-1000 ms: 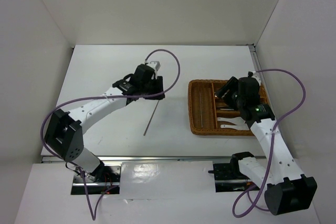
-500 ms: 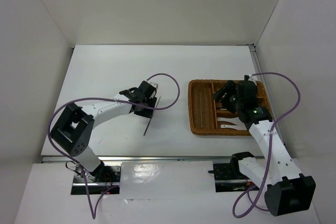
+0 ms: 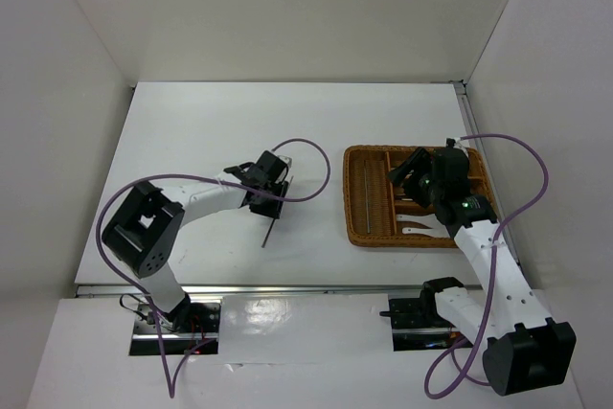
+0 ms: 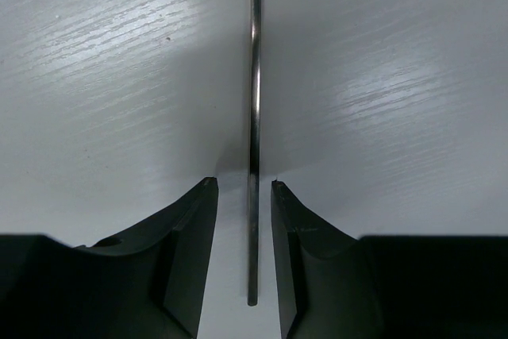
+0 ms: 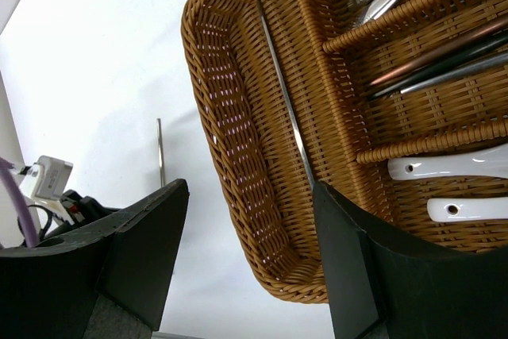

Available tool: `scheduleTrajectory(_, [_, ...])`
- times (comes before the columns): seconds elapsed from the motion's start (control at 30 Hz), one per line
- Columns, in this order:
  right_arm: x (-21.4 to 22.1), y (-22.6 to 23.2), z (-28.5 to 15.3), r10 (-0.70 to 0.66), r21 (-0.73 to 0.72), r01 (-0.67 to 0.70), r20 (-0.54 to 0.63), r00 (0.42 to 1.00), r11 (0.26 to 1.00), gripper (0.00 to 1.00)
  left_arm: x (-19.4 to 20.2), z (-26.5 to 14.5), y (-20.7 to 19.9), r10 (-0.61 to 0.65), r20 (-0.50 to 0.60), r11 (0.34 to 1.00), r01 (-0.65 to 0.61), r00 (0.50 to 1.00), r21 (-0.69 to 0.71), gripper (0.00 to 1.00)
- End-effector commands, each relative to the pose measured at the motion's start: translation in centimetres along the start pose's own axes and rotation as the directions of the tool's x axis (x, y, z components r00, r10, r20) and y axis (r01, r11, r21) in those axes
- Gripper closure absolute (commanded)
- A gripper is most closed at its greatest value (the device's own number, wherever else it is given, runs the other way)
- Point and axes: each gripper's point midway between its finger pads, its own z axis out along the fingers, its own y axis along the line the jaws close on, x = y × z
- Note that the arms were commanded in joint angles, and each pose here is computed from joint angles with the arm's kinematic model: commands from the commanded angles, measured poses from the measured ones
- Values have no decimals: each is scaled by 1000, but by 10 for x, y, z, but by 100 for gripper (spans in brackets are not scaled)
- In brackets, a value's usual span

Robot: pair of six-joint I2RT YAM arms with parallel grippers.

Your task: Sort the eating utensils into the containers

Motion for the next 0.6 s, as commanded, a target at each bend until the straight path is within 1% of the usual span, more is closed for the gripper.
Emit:
scheduleTrajectory(0.0, [0, -2, 3, -3, 4, 3, 3, 1000, 1000, 28, 3, 7, -2, -26, -5, 1000, 26, 1000, 6, 54])
scheduleTrajectory(0.17, [-1, 3, 8, -32, -18, 32, -7, 999, 999, 28, 10, 16, 1, -34, -32, 999, 33, 999, -17, 58])
scheduleTrajectory(0.23, [-1, 5, 11, -33, -26, 32, -12, 999, 999, 28, 13, 19, 0, -13, -40, 999, 11, 999, -43, 60])
scheduleTrajectory(0.3, [0, 7, 13, -44, -45, 44, -9, 999, 998, 28, 25, 23, 0, 0, -81, 997, -6, 997, -78, 64])
scheduleTrajectory(0.33, [3, 7, 15, -44, -45, 43, -25, 999, 998, 28, 18, 23, -1, -4, -68, 995, -3, 998, -102, 65])
scheduleTrajectory(0.4, [2, 10, 17, -54, -65, 53, -26, 998, 997, 28, 22, 25, -1, -1, -86, 991, -10, 996, -130, 68])
scheduleTrajectory(0.47, [3, 12, 19, -55, -70, 52, -33, 998, 996, 28, 29, 30, -1, -17, -112, 988, 0, 994, -153, 75])
scheduleTrajectory(0.57, [5, 11, 20, -64, -72, 60, -46, 997, 996, 28, 34, 33, -4, -32, -132, 990, 13, 991, -142, 83])
